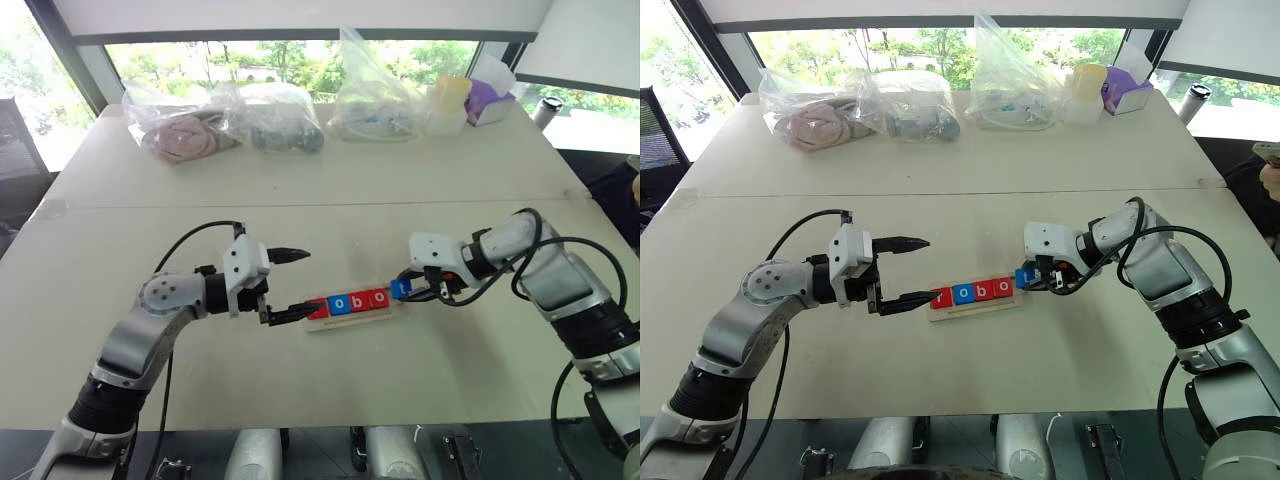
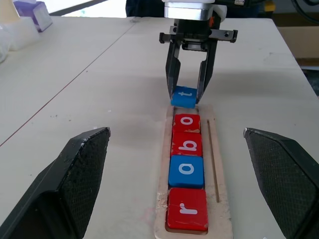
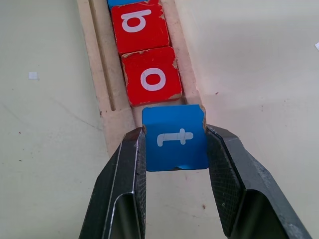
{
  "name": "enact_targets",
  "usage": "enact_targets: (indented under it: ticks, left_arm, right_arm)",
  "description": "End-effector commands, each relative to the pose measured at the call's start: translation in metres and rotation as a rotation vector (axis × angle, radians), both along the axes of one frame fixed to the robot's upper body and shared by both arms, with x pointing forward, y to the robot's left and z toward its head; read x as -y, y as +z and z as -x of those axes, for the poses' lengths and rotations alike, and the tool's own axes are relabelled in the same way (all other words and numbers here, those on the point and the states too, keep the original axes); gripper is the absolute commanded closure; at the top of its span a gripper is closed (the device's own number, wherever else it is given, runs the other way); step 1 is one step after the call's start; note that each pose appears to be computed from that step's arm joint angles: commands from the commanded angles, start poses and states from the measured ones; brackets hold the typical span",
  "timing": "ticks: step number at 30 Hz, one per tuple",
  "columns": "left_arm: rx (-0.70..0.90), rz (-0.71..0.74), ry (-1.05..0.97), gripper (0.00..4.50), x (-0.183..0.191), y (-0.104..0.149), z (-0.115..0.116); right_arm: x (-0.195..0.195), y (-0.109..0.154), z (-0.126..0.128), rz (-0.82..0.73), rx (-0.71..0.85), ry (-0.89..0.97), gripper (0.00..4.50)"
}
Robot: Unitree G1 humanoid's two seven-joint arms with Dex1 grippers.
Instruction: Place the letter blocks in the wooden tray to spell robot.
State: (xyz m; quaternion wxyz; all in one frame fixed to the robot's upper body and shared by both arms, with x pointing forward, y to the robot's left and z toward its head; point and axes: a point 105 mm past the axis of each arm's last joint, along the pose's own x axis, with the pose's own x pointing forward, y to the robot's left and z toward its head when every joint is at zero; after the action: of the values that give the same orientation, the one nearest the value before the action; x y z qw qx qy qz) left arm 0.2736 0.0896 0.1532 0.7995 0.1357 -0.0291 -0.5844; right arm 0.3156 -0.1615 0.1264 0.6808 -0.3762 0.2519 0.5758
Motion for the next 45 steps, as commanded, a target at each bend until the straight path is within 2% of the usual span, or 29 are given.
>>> enact_targets:
  ticks: [1, 17, 45]
  left_arm:
    - [0.049, 0.01, -0.015, 0.0, 0.003, 0.011, 0.004]
    - [0.048, 0.013, 0.001, 0.0, 0.004, 0.011, 0.008]
    - [0.051, 0.023, 0.016, 0.0, 0.011, 0.014, 0.014]
  right_arm:
    - [-0.002, 0.008, 0.0, -0.006, 0.031, 0.016, 3.37]
    - [-0.008, -0.005, 0.004, 0.018, -0.005, 0.051, 3.37]
    - [-0.022, -0.004, -0.002, 0.007, 0.02, 0.088, 3.37]
